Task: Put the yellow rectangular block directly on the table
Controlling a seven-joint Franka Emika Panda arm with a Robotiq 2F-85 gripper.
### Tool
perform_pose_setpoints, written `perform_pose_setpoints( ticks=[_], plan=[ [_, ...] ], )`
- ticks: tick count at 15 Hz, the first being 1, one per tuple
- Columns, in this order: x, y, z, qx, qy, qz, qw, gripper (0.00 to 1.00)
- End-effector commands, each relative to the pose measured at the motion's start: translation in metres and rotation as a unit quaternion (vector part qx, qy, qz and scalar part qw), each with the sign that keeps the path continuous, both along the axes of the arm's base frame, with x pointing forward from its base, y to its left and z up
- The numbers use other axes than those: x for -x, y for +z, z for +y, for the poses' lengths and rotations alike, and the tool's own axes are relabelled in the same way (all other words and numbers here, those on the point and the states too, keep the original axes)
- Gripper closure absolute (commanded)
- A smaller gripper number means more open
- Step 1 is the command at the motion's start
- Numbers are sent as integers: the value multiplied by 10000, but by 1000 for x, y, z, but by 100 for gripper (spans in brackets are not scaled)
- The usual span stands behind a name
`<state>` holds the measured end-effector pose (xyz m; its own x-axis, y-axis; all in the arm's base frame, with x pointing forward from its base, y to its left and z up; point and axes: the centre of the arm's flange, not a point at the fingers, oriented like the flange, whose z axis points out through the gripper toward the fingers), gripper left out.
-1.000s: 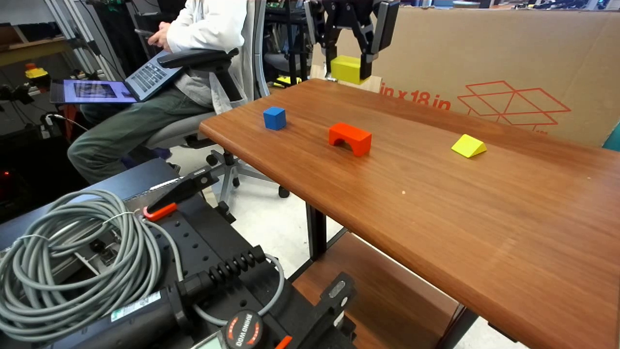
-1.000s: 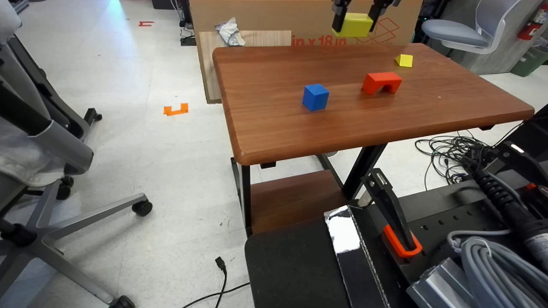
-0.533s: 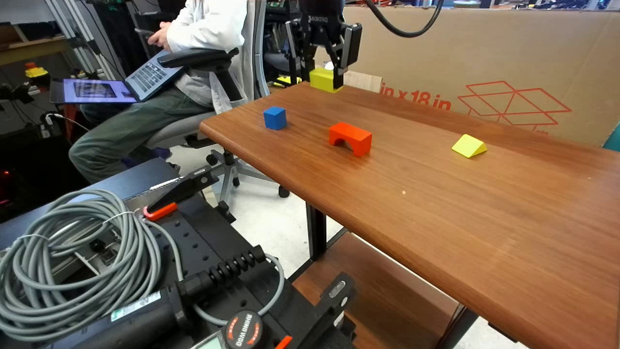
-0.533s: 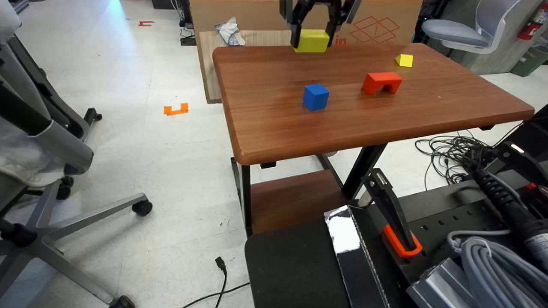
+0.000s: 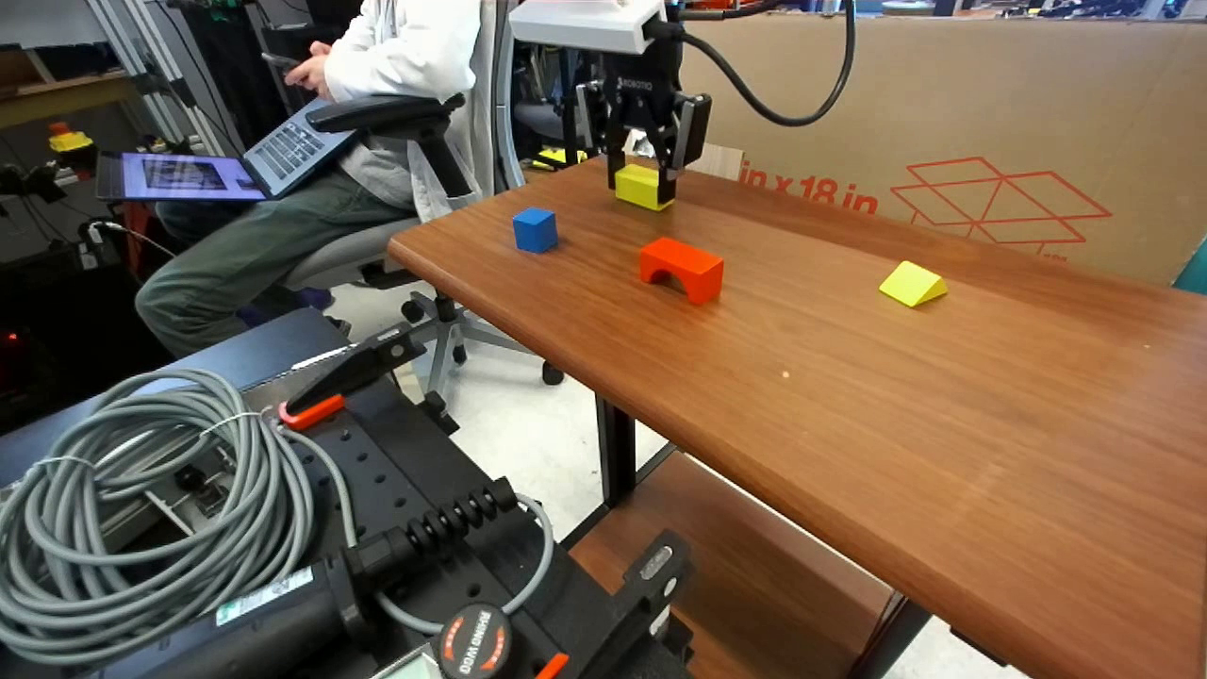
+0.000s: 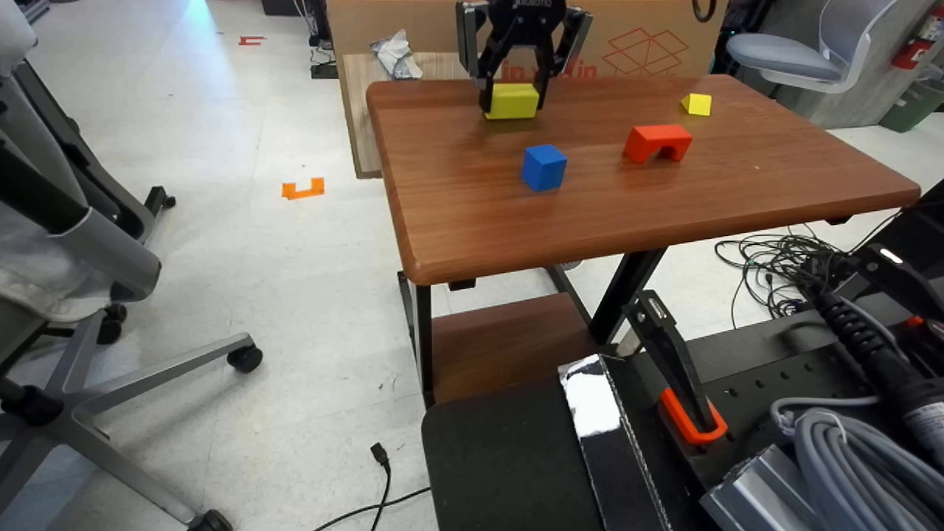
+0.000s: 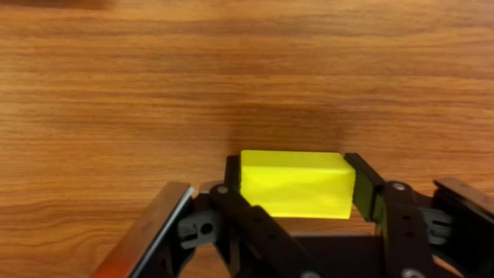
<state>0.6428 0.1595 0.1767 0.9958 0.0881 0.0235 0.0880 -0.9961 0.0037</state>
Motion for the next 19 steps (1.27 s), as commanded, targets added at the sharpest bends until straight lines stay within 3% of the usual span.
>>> perform_pose_setpoints(
  ticks=[1,3,6,13,14,16,19],
  plan=[
    [-20,0,9,116,29,69,9999,8],
    [-15,10,9,75,77,21,9999,2],
    [-7,32,6,4,44,-86,10000,0],
    [30,135,-39,-179,-389,-508,9978,0],
    [-2,102,-19,-124,-204,-481,9986,0],
    [9,126,-33,-123,-294,-561,9979,0],
    [17,129,-36,-113,-316,-532,9980,0]
  ],
)
